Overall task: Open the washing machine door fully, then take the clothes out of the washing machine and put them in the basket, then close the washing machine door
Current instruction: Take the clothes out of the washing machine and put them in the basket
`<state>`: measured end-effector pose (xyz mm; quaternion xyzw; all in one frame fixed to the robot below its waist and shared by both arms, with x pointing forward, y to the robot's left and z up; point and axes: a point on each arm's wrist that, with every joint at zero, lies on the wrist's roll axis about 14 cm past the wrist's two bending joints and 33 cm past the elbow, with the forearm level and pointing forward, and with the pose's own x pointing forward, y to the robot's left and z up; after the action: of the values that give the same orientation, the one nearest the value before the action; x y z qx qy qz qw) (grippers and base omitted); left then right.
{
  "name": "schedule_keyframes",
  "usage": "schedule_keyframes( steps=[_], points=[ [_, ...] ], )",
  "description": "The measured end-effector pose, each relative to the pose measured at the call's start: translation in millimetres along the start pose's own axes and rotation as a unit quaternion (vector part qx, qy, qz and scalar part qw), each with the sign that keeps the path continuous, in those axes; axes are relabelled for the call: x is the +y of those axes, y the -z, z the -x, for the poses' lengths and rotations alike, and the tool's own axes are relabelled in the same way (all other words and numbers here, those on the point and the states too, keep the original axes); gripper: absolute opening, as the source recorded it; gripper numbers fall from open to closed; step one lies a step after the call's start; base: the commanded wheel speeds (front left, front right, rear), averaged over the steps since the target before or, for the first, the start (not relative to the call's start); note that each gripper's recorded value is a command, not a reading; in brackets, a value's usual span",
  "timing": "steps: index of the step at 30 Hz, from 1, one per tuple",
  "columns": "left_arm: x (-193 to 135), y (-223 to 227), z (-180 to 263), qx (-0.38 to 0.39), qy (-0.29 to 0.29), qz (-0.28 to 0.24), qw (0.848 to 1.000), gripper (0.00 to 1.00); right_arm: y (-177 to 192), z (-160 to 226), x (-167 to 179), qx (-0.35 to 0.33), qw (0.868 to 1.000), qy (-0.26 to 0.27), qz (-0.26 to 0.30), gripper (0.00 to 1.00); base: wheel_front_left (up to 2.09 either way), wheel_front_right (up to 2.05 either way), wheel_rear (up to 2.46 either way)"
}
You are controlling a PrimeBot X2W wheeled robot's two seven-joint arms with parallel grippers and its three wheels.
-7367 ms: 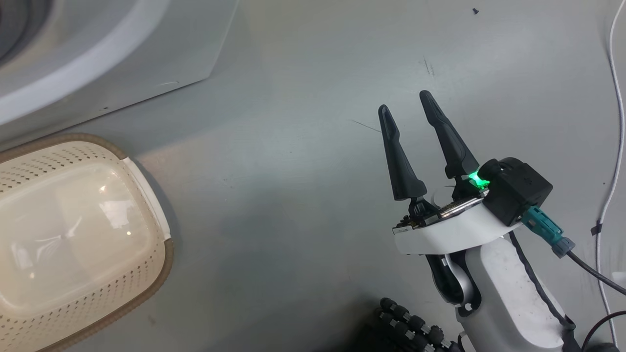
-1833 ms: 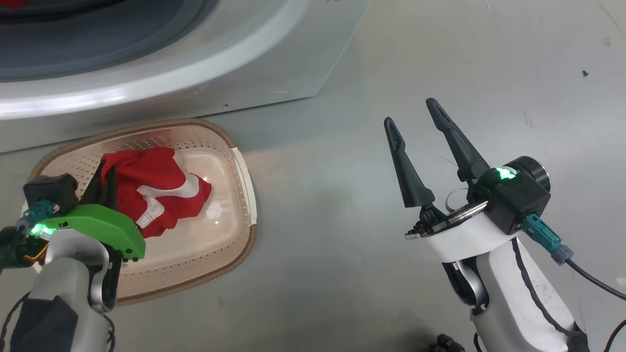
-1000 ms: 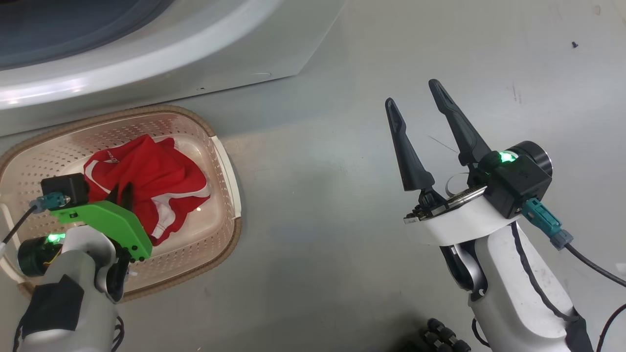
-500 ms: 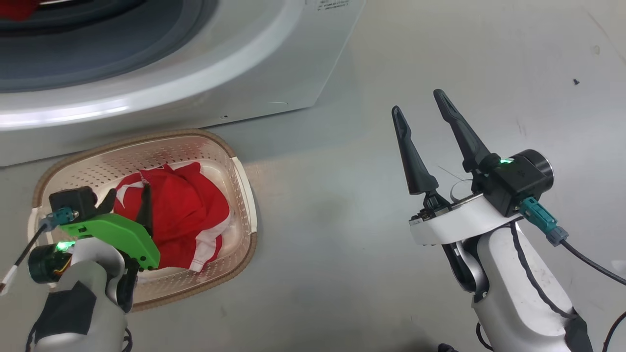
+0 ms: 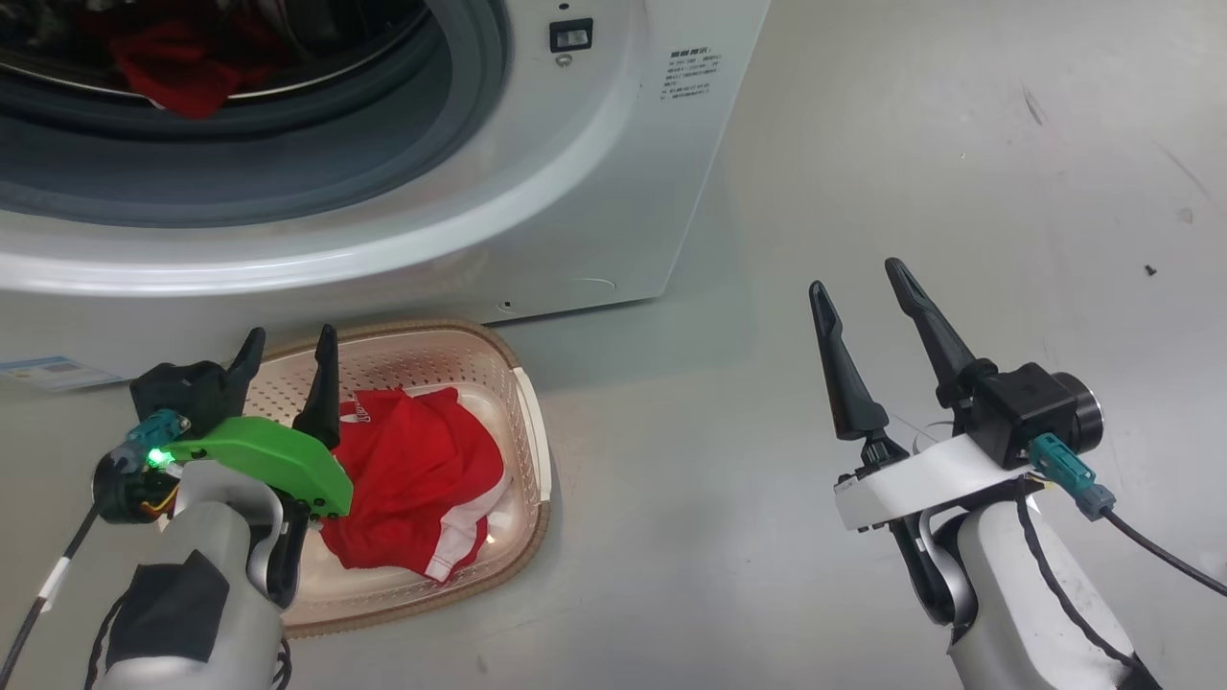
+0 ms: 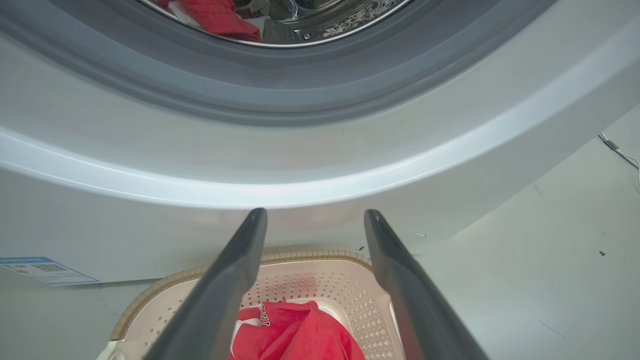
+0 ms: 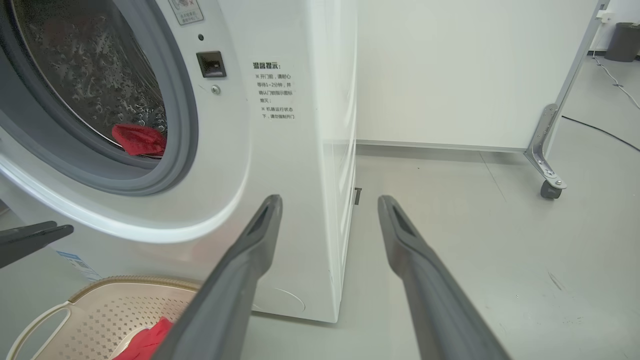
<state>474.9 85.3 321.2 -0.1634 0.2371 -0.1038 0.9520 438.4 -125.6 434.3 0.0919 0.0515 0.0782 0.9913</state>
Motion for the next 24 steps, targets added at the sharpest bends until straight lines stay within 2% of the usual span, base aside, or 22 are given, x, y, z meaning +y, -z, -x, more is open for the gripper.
schedule_keyframes(
  steps=[10, 18, 24],
  points=[
    [-18.5, -71.5, 27.9, -0.103, 0.024, -0.037, 0.994, 1.0, -15.7, 13.7, 14.2, -0.018, 1.0, -0.013, -0.004, 1.0, 0.0, 0.0, 0.0],
    [-34.2, -138.8, 60.9, -0.208, 0.04, -0.062, 0.975, 1.0, -27.5, 22.0, 26.2, -0.032, 0.999, -0.029, -0.005, 1.0, 0.0, 0.0, 0.0],
    [-34.4, -153.8, 90.2, -0.246, 0.028, -0.07, 0.966, 1.0, -36.7, 29.9, 31.2, -0.044, 0.998, -0.034, -0.004, 1.0, 0.0, 0.0, 0.0]
  ],
)
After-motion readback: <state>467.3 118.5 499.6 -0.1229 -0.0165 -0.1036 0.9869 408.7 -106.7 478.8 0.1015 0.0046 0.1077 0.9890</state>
